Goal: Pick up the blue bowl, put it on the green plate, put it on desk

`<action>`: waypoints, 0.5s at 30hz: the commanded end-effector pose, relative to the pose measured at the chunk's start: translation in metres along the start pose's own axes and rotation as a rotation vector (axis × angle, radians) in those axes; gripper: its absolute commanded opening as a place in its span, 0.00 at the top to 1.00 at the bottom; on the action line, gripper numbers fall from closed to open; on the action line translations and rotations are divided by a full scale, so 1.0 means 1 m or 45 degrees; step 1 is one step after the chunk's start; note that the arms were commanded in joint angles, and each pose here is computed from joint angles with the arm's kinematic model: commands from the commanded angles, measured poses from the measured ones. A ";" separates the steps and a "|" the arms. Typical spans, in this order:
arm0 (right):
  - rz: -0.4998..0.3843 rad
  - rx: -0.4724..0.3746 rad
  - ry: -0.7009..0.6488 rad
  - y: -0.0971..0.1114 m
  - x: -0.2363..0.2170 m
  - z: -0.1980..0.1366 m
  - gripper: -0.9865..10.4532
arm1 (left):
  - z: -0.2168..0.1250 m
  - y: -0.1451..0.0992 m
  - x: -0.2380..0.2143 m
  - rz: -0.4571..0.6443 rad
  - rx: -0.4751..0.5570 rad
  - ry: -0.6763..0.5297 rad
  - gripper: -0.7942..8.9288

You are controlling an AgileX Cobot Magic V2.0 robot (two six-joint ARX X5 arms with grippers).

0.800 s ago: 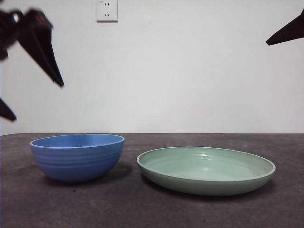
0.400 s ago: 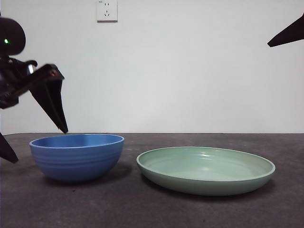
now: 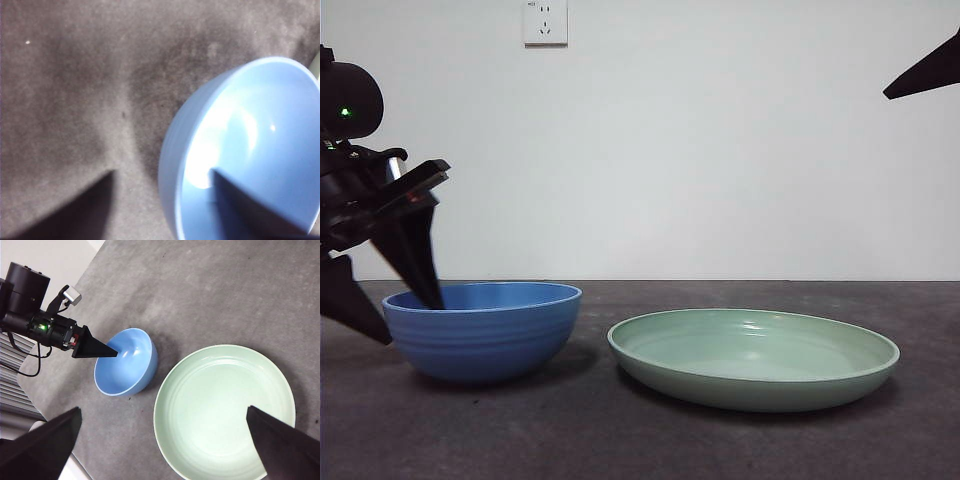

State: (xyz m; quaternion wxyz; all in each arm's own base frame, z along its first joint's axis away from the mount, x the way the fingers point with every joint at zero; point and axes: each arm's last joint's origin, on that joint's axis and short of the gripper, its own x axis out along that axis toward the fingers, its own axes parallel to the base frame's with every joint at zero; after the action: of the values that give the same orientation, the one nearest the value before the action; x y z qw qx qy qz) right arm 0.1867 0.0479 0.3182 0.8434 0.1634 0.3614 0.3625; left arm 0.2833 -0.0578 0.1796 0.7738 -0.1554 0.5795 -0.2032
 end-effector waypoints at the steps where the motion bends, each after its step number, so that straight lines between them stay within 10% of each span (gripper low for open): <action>1: 0.015 -0.008 -0.009 0.003 0.000 0.005 0.43 | 0.005 -0.001 0.000 0.003 0.016 -0.009 0.85; 15: -0.133 0.045 0.032 0.007 -0.012 -0.007 0.44 | 0.019 -0.014 -0.015 0.033 0.028 -0.022 0.91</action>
State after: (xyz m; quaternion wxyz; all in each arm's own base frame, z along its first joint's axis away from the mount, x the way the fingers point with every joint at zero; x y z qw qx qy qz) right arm 0.1732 0.0442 0.3158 0.8468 0.1643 0.3999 0.3100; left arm 0.2902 -0.0599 0.1981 0.7765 -0.1465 0.5813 -0.1942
